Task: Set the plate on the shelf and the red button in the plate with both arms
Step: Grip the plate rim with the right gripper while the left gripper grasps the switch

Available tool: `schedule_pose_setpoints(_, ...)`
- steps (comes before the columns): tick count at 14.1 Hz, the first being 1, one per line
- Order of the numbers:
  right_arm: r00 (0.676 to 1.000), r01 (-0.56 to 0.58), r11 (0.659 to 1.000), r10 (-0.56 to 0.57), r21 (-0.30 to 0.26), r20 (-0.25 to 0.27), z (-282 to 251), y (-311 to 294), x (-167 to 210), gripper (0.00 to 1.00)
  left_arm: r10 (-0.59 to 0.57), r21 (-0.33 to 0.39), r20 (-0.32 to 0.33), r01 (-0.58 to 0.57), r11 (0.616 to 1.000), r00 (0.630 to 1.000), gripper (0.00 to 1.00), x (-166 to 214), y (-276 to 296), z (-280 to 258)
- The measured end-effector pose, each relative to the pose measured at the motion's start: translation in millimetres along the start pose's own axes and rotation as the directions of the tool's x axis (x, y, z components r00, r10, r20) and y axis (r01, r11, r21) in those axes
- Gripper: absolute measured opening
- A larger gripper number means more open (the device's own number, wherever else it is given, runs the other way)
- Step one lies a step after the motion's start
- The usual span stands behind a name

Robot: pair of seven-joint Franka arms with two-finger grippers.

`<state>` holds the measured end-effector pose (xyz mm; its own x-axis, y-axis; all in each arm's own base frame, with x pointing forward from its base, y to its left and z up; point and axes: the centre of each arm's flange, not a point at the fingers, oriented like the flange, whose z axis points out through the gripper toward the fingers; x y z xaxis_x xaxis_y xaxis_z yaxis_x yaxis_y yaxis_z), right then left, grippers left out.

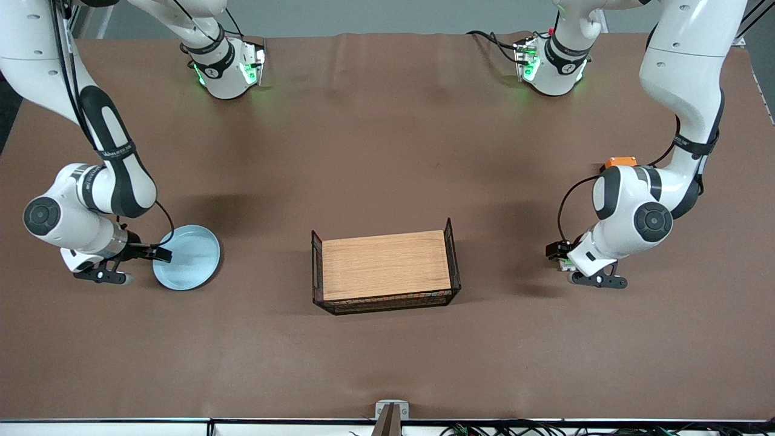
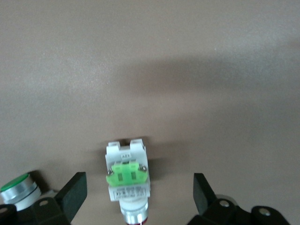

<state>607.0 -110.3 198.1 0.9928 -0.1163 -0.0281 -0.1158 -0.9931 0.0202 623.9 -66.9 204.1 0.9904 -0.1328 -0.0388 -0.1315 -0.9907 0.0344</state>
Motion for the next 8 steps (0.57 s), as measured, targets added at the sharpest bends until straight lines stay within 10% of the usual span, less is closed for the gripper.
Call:
schedule_pose_setpoints(5, 0.997, 0.074, 0.997, -0.075, 0.006, 0.024, 15, 30, -5, 0.85, -0.002, 0.001, 0.022, 0.002, 1.0, 1.0, 1.0, 1, -4, 23)
schedule_pose_setpoints(8, 0.996, 0.078, 0.997, -0.078, 0.01, 0.029, 17, 32, -6, 0.6, 0.001, 0.009, 0.032, -0.001, 1.0, 0.999, 1.0, 0, -8, 29)
